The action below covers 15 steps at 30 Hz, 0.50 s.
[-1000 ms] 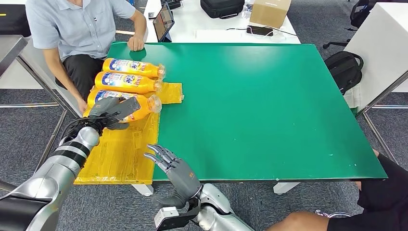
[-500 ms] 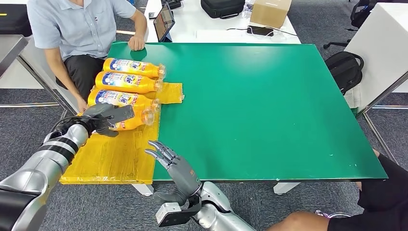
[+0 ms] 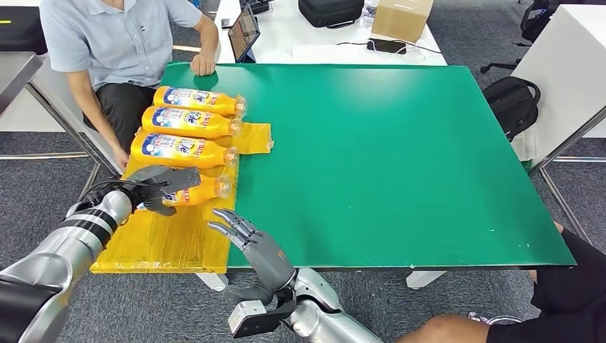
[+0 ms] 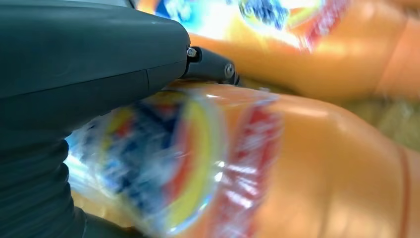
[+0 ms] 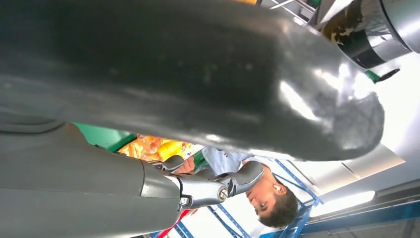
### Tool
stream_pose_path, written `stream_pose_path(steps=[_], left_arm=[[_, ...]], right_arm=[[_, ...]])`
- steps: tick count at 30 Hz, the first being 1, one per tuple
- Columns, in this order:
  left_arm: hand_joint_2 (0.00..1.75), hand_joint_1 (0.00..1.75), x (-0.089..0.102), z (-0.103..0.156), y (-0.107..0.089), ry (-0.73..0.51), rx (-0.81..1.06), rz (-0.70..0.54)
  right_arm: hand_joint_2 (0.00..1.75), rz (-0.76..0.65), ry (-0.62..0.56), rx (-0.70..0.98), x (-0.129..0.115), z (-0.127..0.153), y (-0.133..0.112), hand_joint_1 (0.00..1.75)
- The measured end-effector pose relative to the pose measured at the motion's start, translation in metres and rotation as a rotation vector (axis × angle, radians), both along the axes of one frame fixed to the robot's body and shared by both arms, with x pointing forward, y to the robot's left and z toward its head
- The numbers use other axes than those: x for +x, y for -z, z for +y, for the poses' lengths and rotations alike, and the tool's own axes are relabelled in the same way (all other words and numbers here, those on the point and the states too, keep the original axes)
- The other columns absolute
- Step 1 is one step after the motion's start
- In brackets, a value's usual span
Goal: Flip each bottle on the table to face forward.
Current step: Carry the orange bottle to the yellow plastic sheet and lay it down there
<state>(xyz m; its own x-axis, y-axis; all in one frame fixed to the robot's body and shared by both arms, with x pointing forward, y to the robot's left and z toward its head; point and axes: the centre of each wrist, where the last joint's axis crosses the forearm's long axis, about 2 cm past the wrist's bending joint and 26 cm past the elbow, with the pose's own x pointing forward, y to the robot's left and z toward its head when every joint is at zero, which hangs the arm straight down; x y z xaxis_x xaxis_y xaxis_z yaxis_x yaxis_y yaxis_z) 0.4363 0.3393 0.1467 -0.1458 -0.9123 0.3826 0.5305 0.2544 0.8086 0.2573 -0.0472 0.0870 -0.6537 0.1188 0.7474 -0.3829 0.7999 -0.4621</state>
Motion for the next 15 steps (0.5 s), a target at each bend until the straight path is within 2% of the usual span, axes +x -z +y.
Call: stream_pose_path(steps=[4,10,15], left_arm=[[1.75,0.00,-0.005,-0.003,0.009,0.025,-0.085,0.057],[1.75,0.00,-0.007,-0.003,0.010,0.034,-0.208,0.093],[1.75,0.00,-0.013,-0.004,0.018,0.066,-0.405,0.112]], right_arm=[[0.00,0.003,-0.011,0.005,0.000,0.002,-0.001,0.00],[0.00,0.001,-0.025,0.005,-0.001,0.003,-0.002,0.00],[0.00,0.006,-0.039,0.009,-0.001,0.005,-0.002,0.00]])
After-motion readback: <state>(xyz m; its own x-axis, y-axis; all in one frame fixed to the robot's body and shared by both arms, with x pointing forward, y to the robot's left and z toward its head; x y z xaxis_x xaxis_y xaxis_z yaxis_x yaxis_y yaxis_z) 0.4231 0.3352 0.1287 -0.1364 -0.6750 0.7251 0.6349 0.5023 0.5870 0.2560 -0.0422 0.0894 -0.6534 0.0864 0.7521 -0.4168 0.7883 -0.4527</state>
